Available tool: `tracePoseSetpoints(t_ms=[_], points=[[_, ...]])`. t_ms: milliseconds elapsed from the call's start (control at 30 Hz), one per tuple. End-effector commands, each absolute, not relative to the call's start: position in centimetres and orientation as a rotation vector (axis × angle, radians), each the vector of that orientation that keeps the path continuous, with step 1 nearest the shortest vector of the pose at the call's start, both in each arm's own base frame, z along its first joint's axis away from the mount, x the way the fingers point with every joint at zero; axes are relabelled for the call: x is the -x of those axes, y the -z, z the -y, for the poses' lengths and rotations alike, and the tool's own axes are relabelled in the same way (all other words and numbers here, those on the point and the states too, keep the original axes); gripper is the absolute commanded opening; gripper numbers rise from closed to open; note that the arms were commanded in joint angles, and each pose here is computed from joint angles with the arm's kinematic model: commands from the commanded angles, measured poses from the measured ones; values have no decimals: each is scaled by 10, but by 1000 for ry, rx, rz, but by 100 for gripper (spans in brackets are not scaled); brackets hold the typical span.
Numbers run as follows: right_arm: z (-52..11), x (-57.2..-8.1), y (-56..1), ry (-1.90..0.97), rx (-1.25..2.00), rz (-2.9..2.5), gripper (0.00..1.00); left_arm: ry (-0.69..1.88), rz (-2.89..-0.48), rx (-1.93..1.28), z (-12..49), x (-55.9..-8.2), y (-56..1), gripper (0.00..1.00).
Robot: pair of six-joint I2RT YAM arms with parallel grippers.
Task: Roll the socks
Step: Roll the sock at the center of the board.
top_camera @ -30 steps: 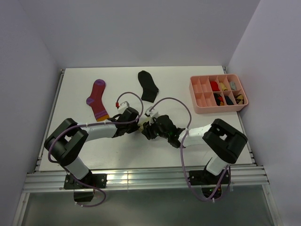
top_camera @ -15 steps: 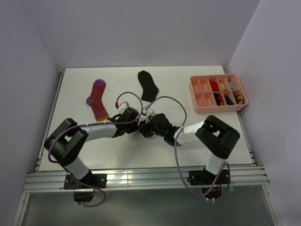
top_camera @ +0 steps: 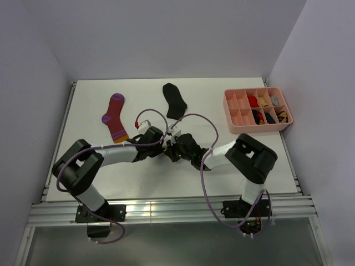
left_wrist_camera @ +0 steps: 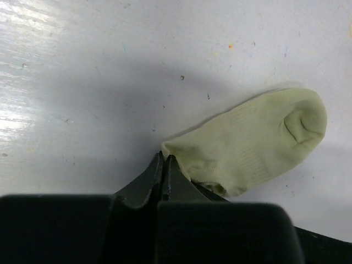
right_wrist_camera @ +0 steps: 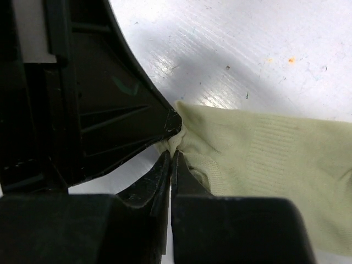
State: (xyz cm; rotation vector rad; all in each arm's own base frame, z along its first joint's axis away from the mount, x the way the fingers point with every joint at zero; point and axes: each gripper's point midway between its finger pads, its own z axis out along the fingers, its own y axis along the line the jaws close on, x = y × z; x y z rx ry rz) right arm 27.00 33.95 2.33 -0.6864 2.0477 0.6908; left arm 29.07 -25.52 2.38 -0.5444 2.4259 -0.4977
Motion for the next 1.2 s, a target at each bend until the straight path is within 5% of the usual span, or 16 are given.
tracePoseSetpoints(t_ms=[0, 67, 167, 300, 667, 1167], points=[[-338, -272, -26, -741, 590, -2093, 0, 507, -2387, 603, 250, -289, -33, 2], [-330, -279, -27, -789, 499, -2124, 0, 524, -2357, 626, 248, -290, -39, 11], [-321, -280, -28, -913, 390, -2169, 0, 546, -2312, 670, 244, -290, -46, 39], [-309, -282, -26, -1046, 242, -2215, 0, 579, -2263, 696, 242, -293, -53, 58], [-297, -282, -21, -1432, -58, -2264, 0, 696, -2229, 666, 261, -301, -57, 60], [-276, -283, 6, -1385, -241, -2357, 0, 765, -2282, 650, 290, -311, -30, 48]])
